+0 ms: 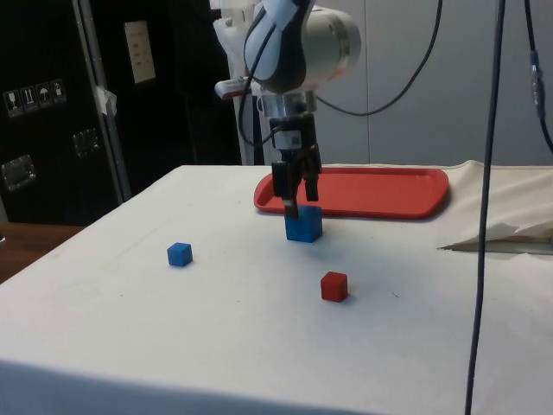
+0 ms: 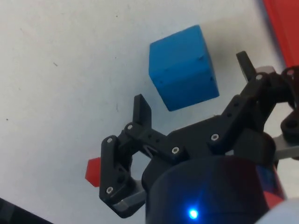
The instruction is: Pick up the largest block and place it onto the tray.
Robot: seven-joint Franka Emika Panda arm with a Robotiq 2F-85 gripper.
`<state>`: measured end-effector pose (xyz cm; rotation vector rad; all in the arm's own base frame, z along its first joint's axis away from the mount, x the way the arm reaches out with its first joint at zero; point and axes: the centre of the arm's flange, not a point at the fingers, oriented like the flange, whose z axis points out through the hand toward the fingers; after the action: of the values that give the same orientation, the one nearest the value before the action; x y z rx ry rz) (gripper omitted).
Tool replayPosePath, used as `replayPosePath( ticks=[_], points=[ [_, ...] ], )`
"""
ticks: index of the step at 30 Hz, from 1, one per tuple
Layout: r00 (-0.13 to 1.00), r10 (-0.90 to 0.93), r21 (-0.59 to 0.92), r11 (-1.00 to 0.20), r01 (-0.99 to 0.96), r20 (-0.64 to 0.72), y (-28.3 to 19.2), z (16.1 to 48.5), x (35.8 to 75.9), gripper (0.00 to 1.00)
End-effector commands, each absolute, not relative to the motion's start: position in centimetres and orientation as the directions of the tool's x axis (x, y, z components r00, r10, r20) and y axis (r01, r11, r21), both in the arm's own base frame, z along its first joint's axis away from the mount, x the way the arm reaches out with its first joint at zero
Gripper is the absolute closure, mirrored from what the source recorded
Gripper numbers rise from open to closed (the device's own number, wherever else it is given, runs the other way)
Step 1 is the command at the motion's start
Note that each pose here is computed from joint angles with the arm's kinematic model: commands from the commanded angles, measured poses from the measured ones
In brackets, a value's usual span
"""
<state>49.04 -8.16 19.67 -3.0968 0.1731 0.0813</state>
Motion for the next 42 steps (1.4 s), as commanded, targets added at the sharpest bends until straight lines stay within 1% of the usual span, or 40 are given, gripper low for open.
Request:
replayPosePath(
  ticks=[1, 13, 15, 18, 22, 23, 31, 37, 38, 42],
  points=[
    [0.992, -0.110, -0.048, -0.992, -0.113, -0.054, -8.1, 19.5, 49.2, 0.00],
    [0.991, -0.118, -0.018, -0.993, -0.120, -0.064, -8.3, 18.0, 50.0, 0.00],
    [0.991, -0.119, -0.014, -0.993, -0.120, -0.064, -8.3, 17.9, 50.1, 0.21],
    [0.991, -0.120, -0.012, -0.993, -0.121, -0.066, -8.4, 17.8, 50.1, 0.56],
    [0.990, -0.120, -0.005, -0.993, -0.121, -0.070, -8.4, 17.8, 50.0, 0.99],
    [0.991, -0.120, -0.011, -0.993, -0.121, -0.066, -8.4, 17.8, 50.1, 1.00],
    [0.991, -0.120, -0.011, -0.993, -0.121, -0.065, -8.4, 17.8, 50.2, 1.00],
    [0.991, -0.120, -0.021, -0.992, -0.122, -0.051, -8.6, 19.7, 50.5, 1.00],
    [0.992, -0.121, -0.025, -0.992, -0.122, -0.047, -8.5, 19.3, 50.6, 1.00],
    [0.992, -0.117, -0.033, -0.992, -0.118, -0.036, -8.6, 21.0, 50.7, 1.00]
  ],
)
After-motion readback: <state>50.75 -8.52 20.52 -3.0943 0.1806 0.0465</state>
